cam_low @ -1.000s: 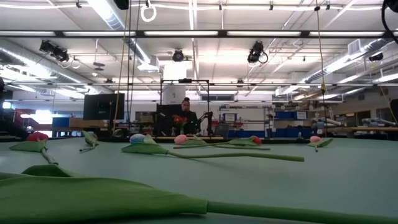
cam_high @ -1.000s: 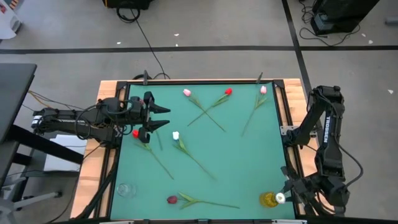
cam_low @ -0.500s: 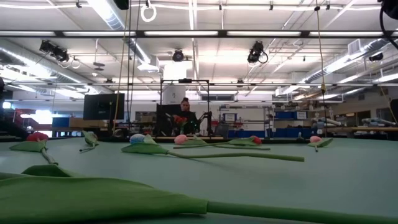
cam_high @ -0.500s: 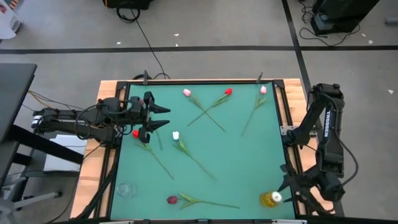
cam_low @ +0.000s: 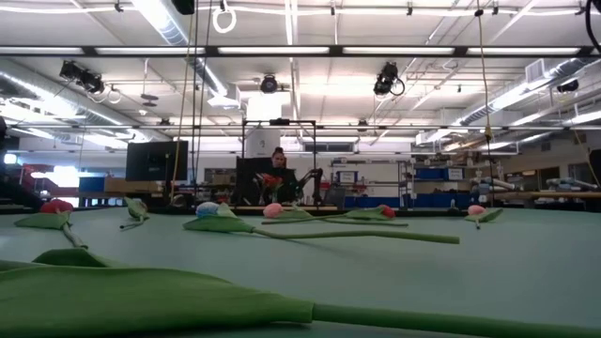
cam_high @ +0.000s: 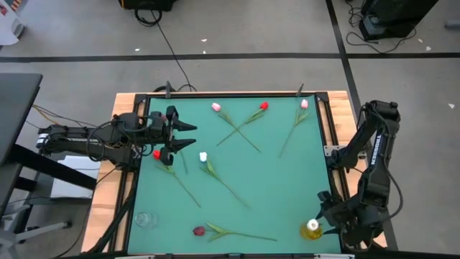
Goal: Sort flowers into vase by color
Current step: Adjust the yellow flower vase
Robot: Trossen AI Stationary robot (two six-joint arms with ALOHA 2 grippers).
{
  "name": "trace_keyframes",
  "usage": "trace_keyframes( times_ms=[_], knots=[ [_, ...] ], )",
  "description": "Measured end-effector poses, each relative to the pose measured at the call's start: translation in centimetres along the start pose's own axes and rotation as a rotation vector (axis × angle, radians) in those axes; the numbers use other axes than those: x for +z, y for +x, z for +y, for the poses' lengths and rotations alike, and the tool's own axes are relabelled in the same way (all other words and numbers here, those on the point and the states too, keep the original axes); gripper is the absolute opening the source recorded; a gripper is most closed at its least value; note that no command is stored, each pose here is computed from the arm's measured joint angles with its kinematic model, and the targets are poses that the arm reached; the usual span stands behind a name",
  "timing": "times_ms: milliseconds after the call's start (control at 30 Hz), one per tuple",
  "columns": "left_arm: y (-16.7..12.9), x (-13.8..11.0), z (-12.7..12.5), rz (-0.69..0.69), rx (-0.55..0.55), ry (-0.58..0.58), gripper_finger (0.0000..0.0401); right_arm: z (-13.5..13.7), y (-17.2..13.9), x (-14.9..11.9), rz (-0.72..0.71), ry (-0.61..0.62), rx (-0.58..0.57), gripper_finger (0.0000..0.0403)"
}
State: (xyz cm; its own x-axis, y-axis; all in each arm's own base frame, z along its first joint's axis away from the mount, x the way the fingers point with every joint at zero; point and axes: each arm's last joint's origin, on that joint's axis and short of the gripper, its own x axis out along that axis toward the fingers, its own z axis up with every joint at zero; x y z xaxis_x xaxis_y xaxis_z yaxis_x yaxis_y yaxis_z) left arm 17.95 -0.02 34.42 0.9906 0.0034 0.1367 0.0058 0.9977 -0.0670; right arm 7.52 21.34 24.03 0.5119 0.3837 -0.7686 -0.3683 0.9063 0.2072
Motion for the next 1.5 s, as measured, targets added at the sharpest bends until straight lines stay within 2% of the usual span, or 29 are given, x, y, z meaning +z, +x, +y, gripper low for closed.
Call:
trace_keyframes(
  times_ms=[200,300,533,833,1033,1300,1500],
  knots=[
    [0.0,0.0,0.0,0.000,0.000,0.000,0.0213,0.4,1.2,-0.3,0.038,-0.025,-0.016,0.0307],
    [0.0,0.0,0.0,0.000,0.000,0.000,0.0213,0.6,1.9,-0.5,0.053,-0.034,-0.034,0.0314],
    [0.0,0.0,0.0,0.000,0.000,0.000,0.0213,0.6,3.3,-0.6,0.071,-0.030,-0.075,0.0275],
    [0.0,0.0,0.0,-0.001,0.000,0.000,0.0213,0.6,3.1,0.3,0.021,0.010,-0.036,0.0223],
    [0.0,0.0,0.0,0.000,0.000,0.000,0.0213,0.7,3.0,0.3,0.014,0.015,-0.027,0.0229],
    [0.0,0.0,0.0,0.000,0.000,0.000,0.0213,0.4,3.2,0.9,-0.024,0.012,-0.043,0.0273],
    [0.0,0.0,0.0,0.000,0.000,0.000,0.0213,0.2,3.6,1.0,0.011,-0.026,-0.021,0.0257]
  ],
)
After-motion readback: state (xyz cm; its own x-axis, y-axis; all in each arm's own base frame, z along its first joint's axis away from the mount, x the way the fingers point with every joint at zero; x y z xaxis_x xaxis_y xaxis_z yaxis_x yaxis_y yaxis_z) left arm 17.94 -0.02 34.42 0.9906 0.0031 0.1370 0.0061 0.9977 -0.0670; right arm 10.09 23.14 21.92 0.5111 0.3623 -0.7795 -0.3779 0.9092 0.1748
